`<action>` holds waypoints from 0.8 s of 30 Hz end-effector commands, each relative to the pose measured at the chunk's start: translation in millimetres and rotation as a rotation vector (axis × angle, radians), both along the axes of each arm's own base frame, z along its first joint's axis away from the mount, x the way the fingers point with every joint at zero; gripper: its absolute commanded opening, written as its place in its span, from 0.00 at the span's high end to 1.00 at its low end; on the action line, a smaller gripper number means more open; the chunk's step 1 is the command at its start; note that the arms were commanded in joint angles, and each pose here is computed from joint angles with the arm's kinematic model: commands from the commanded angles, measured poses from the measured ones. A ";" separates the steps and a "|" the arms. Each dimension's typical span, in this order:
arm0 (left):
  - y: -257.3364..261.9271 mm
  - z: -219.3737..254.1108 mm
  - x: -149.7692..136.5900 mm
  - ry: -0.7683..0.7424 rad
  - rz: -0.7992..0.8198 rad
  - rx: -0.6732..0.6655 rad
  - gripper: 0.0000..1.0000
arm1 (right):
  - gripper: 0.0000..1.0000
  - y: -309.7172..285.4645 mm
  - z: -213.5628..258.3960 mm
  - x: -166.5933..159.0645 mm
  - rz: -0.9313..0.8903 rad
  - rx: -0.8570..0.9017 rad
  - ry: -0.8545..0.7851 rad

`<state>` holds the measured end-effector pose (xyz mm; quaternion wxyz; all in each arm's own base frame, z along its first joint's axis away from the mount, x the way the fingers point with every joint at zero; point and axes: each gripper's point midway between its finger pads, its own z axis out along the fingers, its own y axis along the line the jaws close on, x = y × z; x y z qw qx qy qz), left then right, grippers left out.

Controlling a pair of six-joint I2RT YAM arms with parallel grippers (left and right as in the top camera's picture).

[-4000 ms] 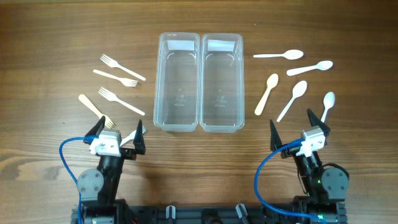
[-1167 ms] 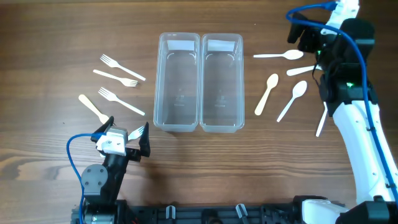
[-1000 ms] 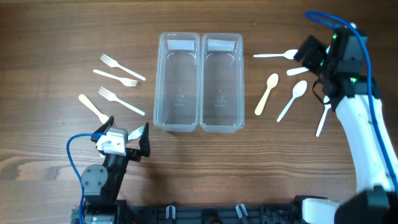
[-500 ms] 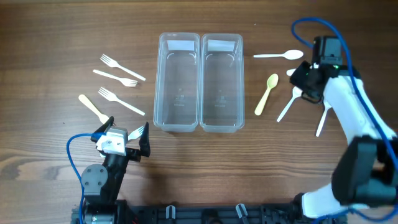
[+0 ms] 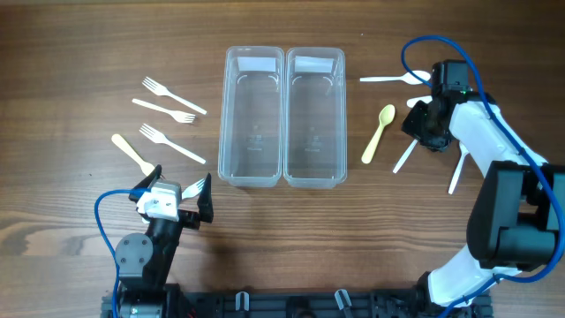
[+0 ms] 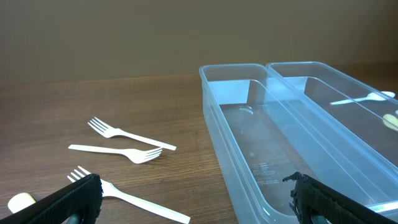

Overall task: Pack container
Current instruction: 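Reach the right gripper to the spoons and grasp a white spoon, then carry the white spoon into the right container and release it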

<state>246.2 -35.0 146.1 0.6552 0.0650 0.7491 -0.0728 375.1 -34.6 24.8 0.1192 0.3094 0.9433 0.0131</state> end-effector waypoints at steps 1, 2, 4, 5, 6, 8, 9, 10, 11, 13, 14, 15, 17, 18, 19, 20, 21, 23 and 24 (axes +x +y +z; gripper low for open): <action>-0.8 -3.0 -0.1 0.002 -0.005 0.015 0.00 | 0.56 -11.3 -9.7 -3.5 -0.024 -0.019 0.026; -0.8 -3.2 -0.1 0.002 -0.005 0.015 0.00 | 0.56 -12.9 -9.9 -3.1 -0.028 -0.019 0.024; -0.8 -3.0 -0.1 0.002 -0.005 0.015 0.00 | 0.56 -14.1 -10.6 -2.3 -0.026 -0.021 0.021; -0.8 -3.0 -0.1 0.002 -0.005 0.015 0.00 | 0.56 -13.7 -12.9 -0.2 -0.006 -0.022 0.018; -0.8 -3.2 -0.1 0.002 -0.005 0.015 0.00 | 0.55 -12.9 -16.9 -0.8 0.007 -0.019 0.027; -0.8 -3.1 -0.1 0.002 -0.005 0.015 0.00 | 0.55 -11.1 -26.8 -4.1 0.031 -0.013 0.057; -0.8 -3.1 -0.1 0.002 -0.005 0.015 0.00 | 0.55 -10.6 -33.0 -6.6 0.033 -0.010 0.076; -0.8 -3.0 -0.1 0.002 -0.005 0.015 0.00 | 0.55 -9.7 -38.2 -8.8 0.033 -0.004 0.092; -0.8 -3.0 -0.1 0.002 -0.005 0.015 0.00 | 0.55 -9.1 -42.1 -10.1 0.034 0.000 0.102; -0.8 -3.0 -0.1 0.002 -0.005 0.015 0.00 | 0.60 -7.1 -47.3 -11.7 0.026 0.013 0.115; -0.8 -3.0 -0.1 0.002 -0.005 0.015 0.00 | 0.73 -5.2 -47.8 -11.4 0.027 0.026 0.114; -0.8 -3.2 -0.1 0.002 -0.005 0.015 0.00 | 0.86 -2.7 -47.7 -10.3 0.031 0.039 0.109; -0.8 -3.0 -0.1 0.002 -0.005 0.015 0.00 | 0.91 2.7 -46.0 -10.0 0.038 0.069 0.104; -0.8 -3.0 -0.1 0.002 -0.005 0.015 0.00 | 0.92 3.1 -44.8 -9.6 0.040 0.071 0.101; -0.8 -3.1 -0.1 0.002 -0.005 0.015 0.00 | 0.93 3.1 -43.5 -9.1 0.040 0.071 0.098; -0.8 -3.1 -0.1 0.002 -0.005 0.015 0.00 | 0.96 3.3 -40.7 -8.6 0.040 0.072 0.092; -0.8 -3.2 -0.1 0.002 -0.005 0.015 0.00 | 0.96 3.5 -36.5 -6.7 0.043 0.072 0.081; -0.8 -3.0 -0.1 0.002 -0.005 0.015 0.00 | 0.96 2.9 -17.9 3.9 0.084 0.060 0.029; -0.8 -3.2 -0.1 0.002 -0.005 0.015 0.00 | 0.96 2.1 -2.2 12.1 0.119 0.045 -0.015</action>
